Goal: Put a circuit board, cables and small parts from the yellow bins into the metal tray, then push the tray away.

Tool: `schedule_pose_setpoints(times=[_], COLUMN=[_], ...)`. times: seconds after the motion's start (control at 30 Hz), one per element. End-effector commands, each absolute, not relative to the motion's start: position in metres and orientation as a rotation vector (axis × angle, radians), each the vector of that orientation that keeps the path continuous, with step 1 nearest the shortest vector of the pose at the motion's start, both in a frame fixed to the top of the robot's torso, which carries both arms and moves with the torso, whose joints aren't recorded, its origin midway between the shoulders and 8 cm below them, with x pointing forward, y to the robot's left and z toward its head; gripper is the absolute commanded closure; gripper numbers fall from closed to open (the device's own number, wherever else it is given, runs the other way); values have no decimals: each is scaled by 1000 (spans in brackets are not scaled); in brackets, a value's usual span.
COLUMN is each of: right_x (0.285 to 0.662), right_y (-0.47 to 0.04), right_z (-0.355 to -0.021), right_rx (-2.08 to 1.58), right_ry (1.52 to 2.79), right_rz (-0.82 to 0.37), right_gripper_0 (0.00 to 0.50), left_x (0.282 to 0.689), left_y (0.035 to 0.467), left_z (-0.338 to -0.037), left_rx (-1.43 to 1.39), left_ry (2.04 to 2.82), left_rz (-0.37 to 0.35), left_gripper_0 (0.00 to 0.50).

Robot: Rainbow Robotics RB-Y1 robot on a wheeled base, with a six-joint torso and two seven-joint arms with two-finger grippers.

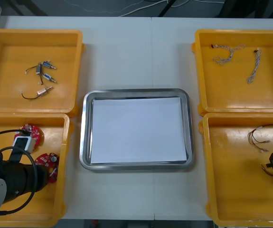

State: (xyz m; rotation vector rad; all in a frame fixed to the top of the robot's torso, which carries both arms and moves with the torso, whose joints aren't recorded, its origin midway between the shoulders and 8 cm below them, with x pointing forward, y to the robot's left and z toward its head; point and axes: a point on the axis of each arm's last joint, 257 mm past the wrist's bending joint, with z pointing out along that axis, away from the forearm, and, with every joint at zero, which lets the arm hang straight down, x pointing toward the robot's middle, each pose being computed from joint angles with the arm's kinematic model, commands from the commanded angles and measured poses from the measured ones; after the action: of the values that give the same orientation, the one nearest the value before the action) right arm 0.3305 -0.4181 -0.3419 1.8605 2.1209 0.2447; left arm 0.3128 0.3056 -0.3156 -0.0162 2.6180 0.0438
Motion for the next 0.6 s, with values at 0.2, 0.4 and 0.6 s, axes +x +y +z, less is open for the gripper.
schedule_pose_setpoints(times=[0.2,0.4,0.6], right_x=[321,326,329], right_y=[-413,-416,-419], right_z=[-352,-346,-327], right_rx=[1907,1883,1866], right_ry=[2108,2113,2138], right_rz=[242,231,191], right_gripper_0=[500,500,500], left_x=[303,300,298], left_y=[287,285,286], left_z=[-334,-339,-340], left_rx=[-74,-66,-67], left_ry=[2646,2660,2665], left_rz=[-14,-15,-12], left_gripper_0=[0,0,0])
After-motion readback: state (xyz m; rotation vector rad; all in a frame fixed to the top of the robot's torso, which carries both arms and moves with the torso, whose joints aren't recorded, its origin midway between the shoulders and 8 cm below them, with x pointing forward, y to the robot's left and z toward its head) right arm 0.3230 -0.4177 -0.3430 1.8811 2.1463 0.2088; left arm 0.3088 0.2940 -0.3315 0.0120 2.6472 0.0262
